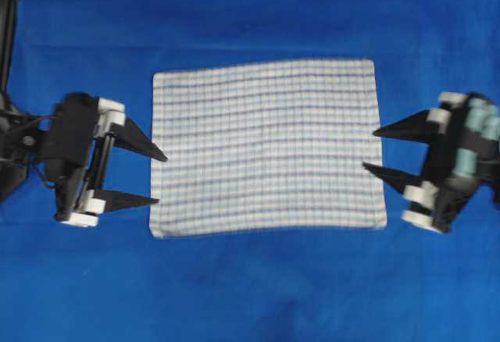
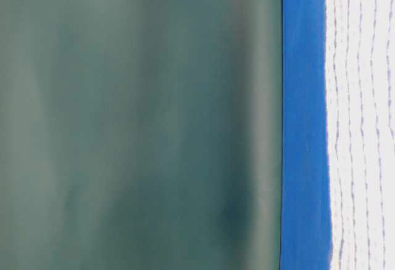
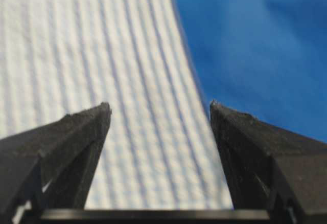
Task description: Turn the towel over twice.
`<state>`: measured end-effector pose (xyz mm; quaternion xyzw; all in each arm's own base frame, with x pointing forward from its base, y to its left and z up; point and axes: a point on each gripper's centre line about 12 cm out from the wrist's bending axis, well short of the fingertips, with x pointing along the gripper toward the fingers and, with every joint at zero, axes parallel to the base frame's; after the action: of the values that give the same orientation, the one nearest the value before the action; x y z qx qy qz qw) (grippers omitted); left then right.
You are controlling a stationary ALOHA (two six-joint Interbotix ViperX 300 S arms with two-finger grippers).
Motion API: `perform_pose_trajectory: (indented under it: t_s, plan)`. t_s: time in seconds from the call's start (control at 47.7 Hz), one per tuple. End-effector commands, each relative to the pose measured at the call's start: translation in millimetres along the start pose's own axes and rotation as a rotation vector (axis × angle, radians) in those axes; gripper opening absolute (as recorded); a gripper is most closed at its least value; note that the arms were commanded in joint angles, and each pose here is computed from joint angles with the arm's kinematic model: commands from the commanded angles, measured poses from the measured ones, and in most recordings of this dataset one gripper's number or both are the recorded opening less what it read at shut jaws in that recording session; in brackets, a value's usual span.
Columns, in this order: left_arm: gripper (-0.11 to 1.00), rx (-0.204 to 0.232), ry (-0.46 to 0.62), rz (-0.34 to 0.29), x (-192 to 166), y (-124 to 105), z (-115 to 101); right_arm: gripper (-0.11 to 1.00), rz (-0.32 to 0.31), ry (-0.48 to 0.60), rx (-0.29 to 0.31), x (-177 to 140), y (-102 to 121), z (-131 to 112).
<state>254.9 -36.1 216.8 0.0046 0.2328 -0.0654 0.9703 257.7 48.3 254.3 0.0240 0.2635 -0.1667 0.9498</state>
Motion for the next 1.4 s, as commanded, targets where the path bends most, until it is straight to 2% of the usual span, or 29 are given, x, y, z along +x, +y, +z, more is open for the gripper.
perform_pose_trajectory:
  t_s: [0.0, 0.105, 0.21, 0.356, 0.44, 0.629, 1.027, 1.257, 1.383]
  plan:
    - [0.72, 0.016, -0.094, 0.044, -14, 12, 12, 0.64, 0.007, -0.109, -0.009, -17, -13, 16]
    - [0.72, 0.037, -0.154, 0.082, -28, 20, 17, 0.64, 0.017, -0.21, -0.023, -35, -29, 24]
    - [0.72, 0.047, -0.2, 0.117, -43, 27, 18, 0.64, 0.013, -0.269, -0.036, -48, -44, 22]
    - [0.72, 0.065, -0.247, 0.157, -60, 32, 8, 0.64, -0.009, -0.29, -0.037, -56, -64, 4]
    - [0.72, 0.058, -0.274, 0.175, -67, 35, 0, 0.64, -0.007, -0.287, -0.031, -57, -70, -7]
    - [0.72, 0.052, -0.291, 0.178, -71, 34, -10, 0.64, -0.005, -0.273, -0.006, -54, -71, -15]
    - [0.72, 0.06, -0.309, 0.184, -75, 34, -6, 0.64, -0.006, -0.279, 0.016, -55, -71, -13]
    - [0.72, 0.064, -0.32, 0.199, -94, 34, 0, 0.64, 0.002, -0.311, 0.016, -64, -77, -7]
    - [0.72, 0.059, -0.308, 0.194, -105, 32, -1, 0.64, -0.015, -0.306, 0.006, -67, -83, -11]
